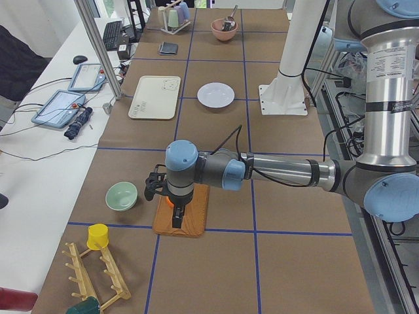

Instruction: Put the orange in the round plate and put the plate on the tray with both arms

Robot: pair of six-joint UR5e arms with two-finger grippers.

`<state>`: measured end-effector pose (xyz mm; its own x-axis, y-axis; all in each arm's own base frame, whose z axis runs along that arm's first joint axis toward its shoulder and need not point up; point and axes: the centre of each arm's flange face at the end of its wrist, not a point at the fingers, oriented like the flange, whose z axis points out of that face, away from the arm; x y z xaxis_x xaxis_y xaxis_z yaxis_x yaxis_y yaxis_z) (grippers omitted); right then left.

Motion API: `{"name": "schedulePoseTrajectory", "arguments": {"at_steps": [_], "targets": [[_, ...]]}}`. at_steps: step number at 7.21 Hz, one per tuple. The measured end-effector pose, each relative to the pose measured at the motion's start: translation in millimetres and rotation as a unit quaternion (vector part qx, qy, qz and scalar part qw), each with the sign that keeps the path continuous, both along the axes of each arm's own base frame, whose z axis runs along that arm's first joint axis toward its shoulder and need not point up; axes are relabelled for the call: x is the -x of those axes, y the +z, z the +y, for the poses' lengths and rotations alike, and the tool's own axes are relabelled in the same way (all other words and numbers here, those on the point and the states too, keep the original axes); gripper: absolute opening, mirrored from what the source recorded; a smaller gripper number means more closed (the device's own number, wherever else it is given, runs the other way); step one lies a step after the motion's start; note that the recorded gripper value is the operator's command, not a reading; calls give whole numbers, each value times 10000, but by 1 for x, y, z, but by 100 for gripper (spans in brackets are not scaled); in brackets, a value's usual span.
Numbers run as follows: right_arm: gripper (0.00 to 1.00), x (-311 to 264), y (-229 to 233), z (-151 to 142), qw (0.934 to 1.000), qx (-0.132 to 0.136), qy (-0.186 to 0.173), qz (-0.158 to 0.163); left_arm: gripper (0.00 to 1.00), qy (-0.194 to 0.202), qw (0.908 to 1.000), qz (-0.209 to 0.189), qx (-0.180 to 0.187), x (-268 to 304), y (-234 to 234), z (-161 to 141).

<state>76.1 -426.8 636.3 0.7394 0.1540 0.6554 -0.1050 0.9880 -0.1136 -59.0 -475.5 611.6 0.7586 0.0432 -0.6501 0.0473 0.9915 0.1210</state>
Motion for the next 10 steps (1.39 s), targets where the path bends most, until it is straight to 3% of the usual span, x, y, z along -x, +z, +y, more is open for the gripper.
{"name": "schedulePoseTrajectory", "arguments": {"at_steps": [10], "targets": [[100, 0, -3, -4, 10000, -29, 0, -32, 98, 8, 10000, 8, -67, -3, -8, -11]]}}
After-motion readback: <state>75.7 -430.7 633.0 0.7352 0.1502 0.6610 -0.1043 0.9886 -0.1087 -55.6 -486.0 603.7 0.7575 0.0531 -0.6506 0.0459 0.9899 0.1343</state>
